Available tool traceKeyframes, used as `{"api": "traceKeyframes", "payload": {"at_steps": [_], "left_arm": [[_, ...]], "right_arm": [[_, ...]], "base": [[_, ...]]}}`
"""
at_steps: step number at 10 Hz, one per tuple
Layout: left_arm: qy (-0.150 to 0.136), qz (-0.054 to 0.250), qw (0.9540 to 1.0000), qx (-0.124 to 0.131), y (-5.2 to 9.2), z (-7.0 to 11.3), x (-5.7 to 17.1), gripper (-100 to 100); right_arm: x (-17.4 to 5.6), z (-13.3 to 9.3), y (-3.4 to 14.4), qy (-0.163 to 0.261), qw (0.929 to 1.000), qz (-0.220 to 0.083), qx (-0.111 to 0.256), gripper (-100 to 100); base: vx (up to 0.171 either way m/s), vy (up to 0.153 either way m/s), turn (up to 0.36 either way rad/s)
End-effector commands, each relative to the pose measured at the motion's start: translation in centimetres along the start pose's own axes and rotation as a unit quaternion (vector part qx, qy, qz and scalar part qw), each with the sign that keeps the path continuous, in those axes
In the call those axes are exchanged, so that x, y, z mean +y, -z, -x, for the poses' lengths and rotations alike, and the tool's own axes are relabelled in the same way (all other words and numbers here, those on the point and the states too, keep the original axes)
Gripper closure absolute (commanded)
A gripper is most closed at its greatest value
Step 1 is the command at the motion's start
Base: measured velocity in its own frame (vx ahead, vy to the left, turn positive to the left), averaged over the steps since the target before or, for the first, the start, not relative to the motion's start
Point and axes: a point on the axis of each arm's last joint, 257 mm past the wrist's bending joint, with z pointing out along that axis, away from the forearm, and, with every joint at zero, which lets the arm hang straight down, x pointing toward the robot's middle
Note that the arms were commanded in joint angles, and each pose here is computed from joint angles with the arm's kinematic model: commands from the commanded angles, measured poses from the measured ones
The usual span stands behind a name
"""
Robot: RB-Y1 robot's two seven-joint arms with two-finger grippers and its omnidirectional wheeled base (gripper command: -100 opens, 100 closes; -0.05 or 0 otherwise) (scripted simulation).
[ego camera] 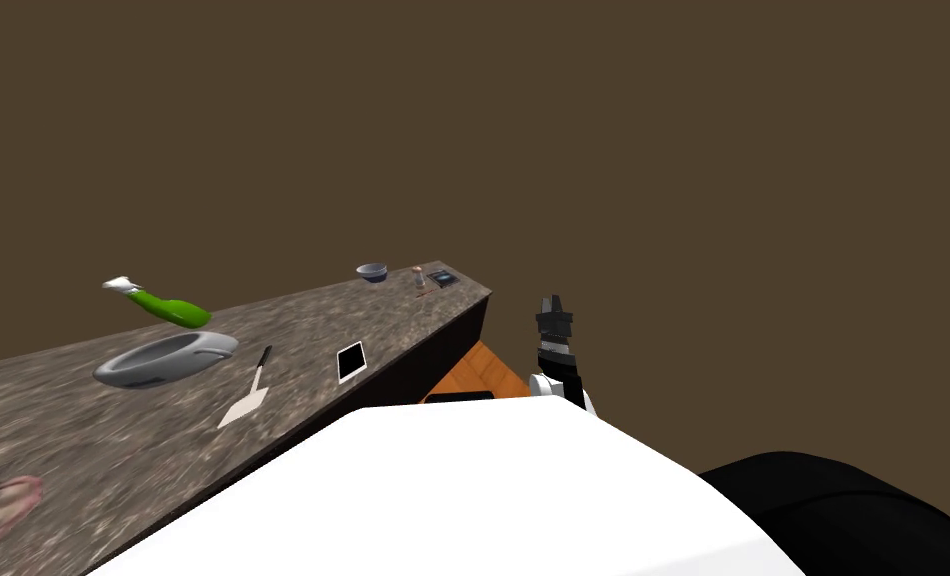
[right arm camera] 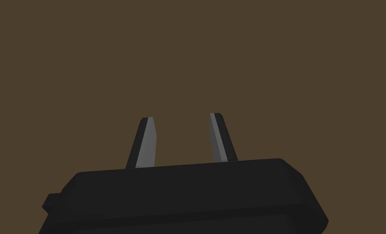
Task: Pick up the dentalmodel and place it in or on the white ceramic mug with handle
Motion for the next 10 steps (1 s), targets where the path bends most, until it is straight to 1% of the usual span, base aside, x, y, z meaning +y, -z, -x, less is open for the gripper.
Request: {"api": "traceKeyframes", "payload": {"at_steps": [1, 3, 5, 7, 10], "left_arm": [[0.02, -0.015, 0.9996, -0.011, 0.5, 1.2, -1.2, 100], [0.049, -0.032, 0.998, -0.023, 1.3, 3.0, -2.7, 100], [0.08, -0.045, 0.9951, -0.036, 2.0, 4.9, -3.9, 100], [0.113, -0.056, 0.991, -0.047, 2.9, 6.7, -4.9, 100], [0.16, -0.065, 0.983, -0.063, 4.0, 9.3, -5.9, 100]], "right_arm": [[0.0, 0.0, 0.0, 0.0, 1.0, 0.0, 0.0, 0], [0.0, 0.0, 0.0, 0.0, 1.0, 0.0, 0.0, 0], [0.0, 0.0, 0.0, 0.0, 1.0, 0.0, 0.0, 0], [0.0, 0.0, 0.0, 0.0, 1.0, 0.0, 0.0, 0], [0.0, 0.0, 0.0, 0.0, 1.0, 0.0, 0.0, 0]], "base": [[-0.146, 0.014, -0.072], [-0.122, -0.015, -0.087], [-0.154, -0.003, -0.11], [-0.142, 0.014, -0.136], [-0.144, -0.002, -0.167]]}}
